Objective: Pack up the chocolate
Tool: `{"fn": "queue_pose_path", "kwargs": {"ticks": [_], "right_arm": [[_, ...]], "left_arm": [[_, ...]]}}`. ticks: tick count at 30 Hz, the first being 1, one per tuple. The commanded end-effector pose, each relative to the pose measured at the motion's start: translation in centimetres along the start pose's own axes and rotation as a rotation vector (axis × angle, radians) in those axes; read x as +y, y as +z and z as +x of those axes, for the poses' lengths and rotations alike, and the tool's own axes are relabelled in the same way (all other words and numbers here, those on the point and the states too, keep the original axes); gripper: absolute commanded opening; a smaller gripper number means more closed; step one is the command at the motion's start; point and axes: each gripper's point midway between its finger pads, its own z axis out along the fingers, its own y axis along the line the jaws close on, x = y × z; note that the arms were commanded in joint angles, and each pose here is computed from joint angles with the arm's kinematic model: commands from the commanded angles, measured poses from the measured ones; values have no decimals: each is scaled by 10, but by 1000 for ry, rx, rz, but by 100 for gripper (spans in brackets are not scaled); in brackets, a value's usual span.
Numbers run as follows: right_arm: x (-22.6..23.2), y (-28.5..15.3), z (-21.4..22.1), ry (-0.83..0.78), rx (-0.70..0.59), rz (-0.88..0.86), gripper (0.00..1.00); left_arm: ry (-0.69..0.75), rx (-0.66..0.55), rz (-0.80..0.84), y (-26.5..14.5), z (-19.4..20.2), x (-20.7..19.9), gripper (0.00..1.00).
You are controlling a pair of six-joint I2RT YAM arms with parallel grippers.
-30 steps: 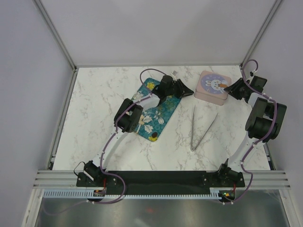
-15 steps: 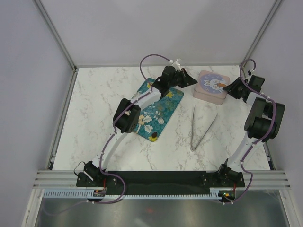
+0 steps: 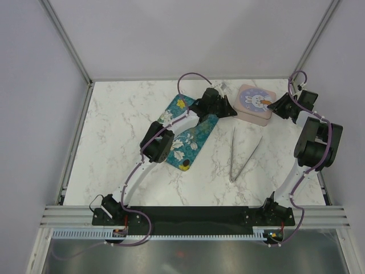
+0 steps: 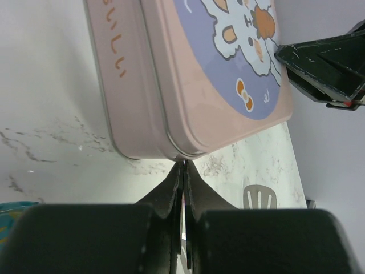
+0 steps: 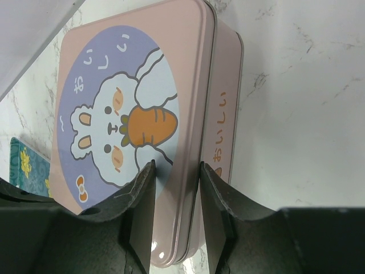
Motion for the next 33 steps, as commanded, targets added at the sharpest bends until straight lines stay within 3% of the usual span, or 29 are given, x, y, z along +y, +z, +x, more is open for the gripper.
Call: {"fn": "queue_pose_path", "kwargs": {"ticks": [1, 4, 12, 23, 28, 33], "right_arm": [[-31, 1, 91, 72, 271, 127, 22], [-31, 0, 87, 57, 273, 128, 18], [-32, -3, 103, 9, 341, 75, 15], [-40, 0, 109, 10, 359, 76, 9], [-46, 2, 116, 14, 373, 93, 4], [-47, 1, 113, 9, 369, 103, 2]], "left_arm": [[38, -18, -25, -3, -9, 10, 5], [11, -12, 24, -5, -10, -3, 5], [21, -107, 166, -35, -57, -72, 7], [-25, -225, 278, -45, -92, -95, 17], [-41, -232, 244, -28, -89, -76, 15], [14, -145, 23, -6, -47, -18, 11]]}}
